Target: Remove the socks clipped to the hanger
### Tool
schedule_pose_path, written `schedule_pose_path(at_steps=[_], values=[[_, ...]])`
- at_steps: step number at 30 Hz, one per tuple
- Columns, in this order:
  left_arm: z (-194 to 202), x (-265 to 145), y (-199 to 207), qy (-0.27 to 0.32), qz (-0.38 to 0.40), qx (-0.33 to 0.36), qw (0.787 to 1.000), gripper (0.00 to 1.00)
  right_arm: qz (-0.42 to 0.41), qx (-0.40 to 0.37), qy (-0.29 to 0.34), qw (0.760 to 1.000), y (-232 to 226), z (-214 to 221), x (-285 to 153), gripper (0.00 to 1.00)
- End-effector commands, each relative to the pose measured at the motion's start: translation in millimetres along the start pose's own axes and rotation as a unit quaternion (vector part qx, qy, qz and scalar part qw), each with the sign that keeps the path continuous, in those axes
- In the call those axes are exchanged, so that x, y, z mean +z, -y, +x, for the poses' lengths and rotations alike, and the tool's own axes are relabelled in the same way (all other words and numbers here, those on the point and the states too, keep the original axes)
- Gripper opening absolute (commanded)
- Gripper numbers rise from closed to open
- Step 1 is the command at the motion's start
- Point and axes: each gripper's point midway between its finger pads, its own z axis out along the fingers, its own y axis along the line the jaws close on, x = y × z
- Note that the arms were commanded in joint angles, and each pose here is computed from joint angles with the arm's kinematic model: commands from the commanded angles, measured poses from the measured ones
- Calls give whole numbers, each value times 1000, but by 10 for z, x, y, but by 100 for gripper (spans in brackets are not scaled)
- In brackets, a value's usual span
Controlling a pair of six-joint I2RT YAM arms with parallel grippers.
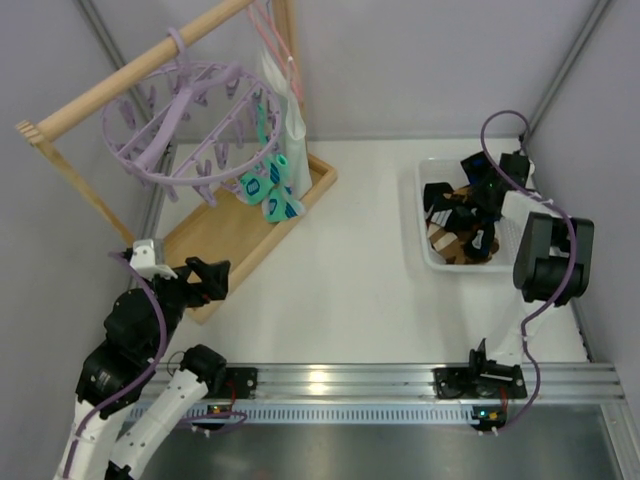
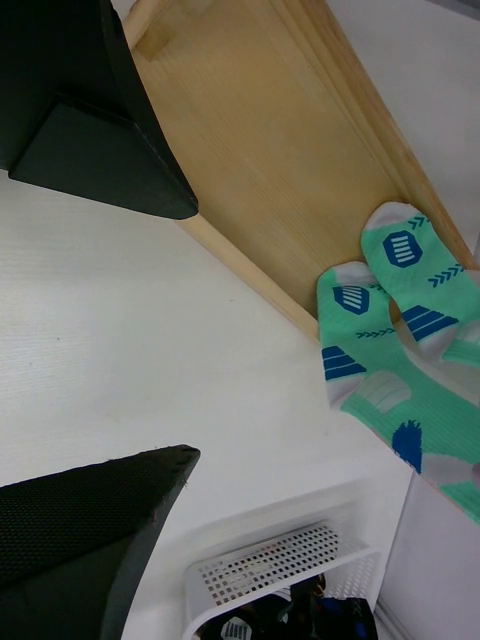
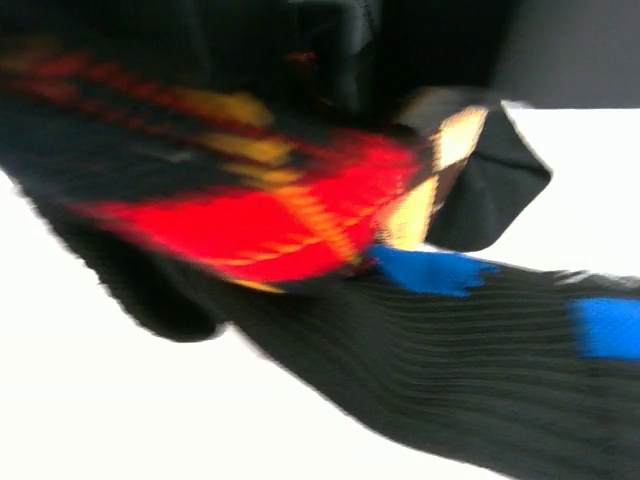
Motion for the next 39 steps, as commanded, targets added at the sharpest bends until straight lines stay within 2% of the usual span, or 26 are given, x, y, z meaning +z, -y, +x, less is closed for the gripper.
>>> schedule_pose_path(at_steps=[1, 3, 6, 11, 15, 19, 22, 24, 26, 28, 29, 31, 32, 33, 35, 36, 38, 39], values=[[-124, -1, 38, 30, 8, -12, 999, 98, -8, 0, -30, 1000, -52, 157, -186, 40], [-135, -6, 32, 32, 6, -14, 999, 98, -22, -8, -8, 1000, -148, 10, -366, 50], [-147, -21, 18, 36, 4, -17, 999, 98, -41, -30, 14, 999, -277, -154, -670, 58], [-181, -63, -10, 48, 2, -24, 999, 98, -67, -61, 56, 994, -403, -338, -1170, 78], [-187, -66, -20, 51, 0, -25, 998, 98, -83, -102, 66, 989, -500, -344, -1446, 84], [-219, -96, -53, 61, -6, -31, 998, 98, -114, -165, 60, 978, -729, -221, -1666, 84], [-255, -149, -92, 76, -10, -40, 996, 98, -185, -240, 44, 952, -1202, 114, -1889, 84], [-281, -191, -121, 87, -12, -45, 995, 98, -279, -281, 38, 917, -1659, 464, -2145, 84], [-289, -204, -136, 91, -14, -46, 995, 98, -396, -315, 45, 862, -2129, 863, -2453, 84], [-291, -208, -136, 92, -14, -46, 995, 98, -443, -327, 87, 830, -2412, 1008, -2647, 84], [-286, -198, -136, 90, -15, -45, 995, 98, -477, -349, 92, 801, -2595, 1245, -2826, 84], [-279, -188, -129, 87, -14, -44, 995, 98, -489, -359, 131, 784, -2817, 1347, -2899, 84], [-280, -188, -133, 88, -15, -42, 995, 98, -506, -378, 137, 763, -2949, 1552, -3022, 84], [-275, -182, -129, 86, -15, -43, 995, 98, -496, -384, 141, 766, -3016, 1652, -2927, 85], [-270, -169, -121, 83, -15, -41, 996, 98, -515, -388, 159, 748, -3255, 1772, -3022, 85], [-267, -169, -123, 83, -15, -41, 996, 98, -503, -392, 152, 755, -3314, 1888, -2842, 85], [-261, -163, -118, 81, -14, -39, 996, 98, -514, -387, 168, 747, -3531, 1902, -2845, 85], [-256, -156, -113, 79, -14, -38, 996, 98, -512, -396, 153, 747, -3579, 2056, -2673, 85]])
